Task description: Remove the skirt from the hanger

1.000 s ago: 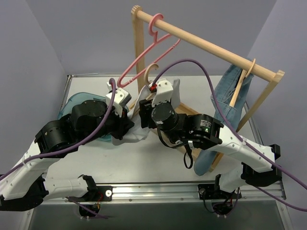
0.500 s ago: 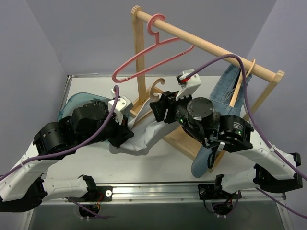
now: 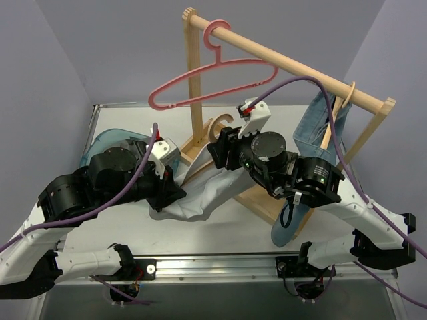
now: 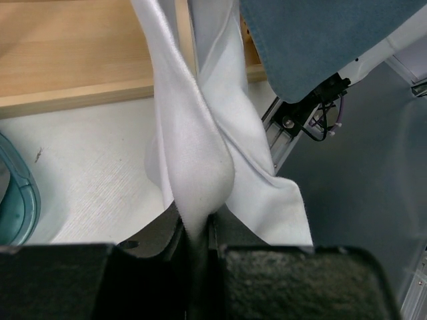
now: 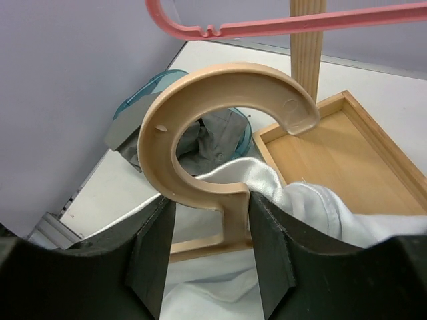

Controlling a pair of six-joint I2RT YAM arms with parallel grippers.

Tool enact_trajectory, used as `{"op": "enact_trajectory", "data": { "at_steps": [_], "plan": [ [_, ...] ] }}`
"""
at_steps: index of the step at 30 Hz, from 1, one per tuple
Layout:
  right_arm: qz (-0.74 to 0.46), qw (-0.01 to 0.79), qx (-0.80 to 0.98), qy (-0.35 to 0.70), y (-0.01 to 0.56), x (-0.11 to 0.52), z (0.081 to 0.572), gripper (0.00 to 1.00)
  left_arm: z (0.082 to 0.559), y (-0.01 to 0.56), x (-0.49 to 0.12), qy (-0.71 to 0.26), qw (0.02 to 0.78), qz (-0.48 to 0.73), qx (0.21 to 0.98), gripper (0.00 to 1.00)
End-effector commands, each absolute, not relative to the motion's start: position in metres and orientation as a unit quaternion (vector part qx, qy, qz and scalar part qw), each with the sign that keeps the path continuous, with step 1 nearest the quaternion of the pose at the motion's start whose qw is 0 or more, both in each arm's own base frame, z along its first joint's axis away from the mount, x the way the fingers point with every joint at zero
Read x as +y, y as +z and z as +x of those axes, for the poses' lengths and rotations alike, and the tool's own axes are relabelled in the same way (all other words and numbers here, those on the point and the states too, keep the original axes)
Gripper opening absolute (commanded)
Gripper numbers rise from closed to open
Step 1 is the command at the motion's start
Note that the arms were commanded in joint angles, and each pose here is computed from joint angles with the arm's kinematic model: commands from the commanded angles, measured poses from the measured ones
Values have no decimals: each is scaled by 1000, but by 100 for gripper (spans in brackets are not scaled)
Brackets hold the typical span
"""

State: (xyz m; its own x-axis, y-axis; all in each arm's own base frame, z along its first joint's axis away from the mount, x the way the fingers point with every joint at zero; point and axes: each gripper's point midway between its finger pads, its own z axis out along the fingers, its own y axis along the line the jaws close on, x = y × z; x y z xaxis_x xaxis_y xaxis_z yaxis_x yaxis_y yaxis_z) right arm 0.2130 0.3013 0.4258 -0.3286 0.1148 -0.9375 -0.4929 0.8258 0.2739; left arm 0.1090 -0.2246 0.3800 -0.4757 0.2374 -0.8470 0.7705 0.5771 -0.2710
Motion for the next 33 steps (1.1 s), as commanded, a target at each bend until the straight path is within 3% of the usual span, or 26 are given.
{"op": "enact_trajectory", "data": {
  "at_steps": [1, 13, 16, 17, 19, 21, 22, 23, 26, 30, 33],
  "plan": [
    [-109, 580, 757, 280, 436, 296, 219, 43, 102, 415, -234, -391, 435, 319, 746, 2],
    [-115, 565, 767, 282, 416, 300, 221, 38, 97, 420, -233, -404, 436, 323, 736, 2],
    [-115, 563, 769, 279, 412, 301, 222, 22, 93, 425, -234, -416, 438, 325, 727, 2],
    [-111, 566, 769, 275, 412, 299, 224, 5, 91, 427, -235, -421, 438, 327, 724, 2],
    [-100, 572, 767, 272, 417, 293, 225, 0, 91, 427, -233, -420, 440, 328, 722, 3],
    [-79, 582, 764, 265, 422, 283, 227, 0, 94, 422, -231, -409, 440, 327, 730, 23],
    [-68, 588, 760, 268, 429, 276, 226, 0, 94, 422, -227, -406, 444, 321, 731, 38],
    [-61, 591, 758, 269, 431, 272, 226, 0, 96, 419, -226, -401, 445, 317, 735, 61],
    [-49, 593, 762, 255, 436, 260, 226, 0, 100, 418, -217, -392, 461, 302, 737, 88],
    [-56, 590, 764, 254, 435, 258, 223, 0, 102, 422, -216, -396, 470, 293, 732, 96],
    [-67, 583, 769, 254, 429, 263, 222, 0, 107, 426, -223, -401, 474, 285, 730, 97]
  ]
}}
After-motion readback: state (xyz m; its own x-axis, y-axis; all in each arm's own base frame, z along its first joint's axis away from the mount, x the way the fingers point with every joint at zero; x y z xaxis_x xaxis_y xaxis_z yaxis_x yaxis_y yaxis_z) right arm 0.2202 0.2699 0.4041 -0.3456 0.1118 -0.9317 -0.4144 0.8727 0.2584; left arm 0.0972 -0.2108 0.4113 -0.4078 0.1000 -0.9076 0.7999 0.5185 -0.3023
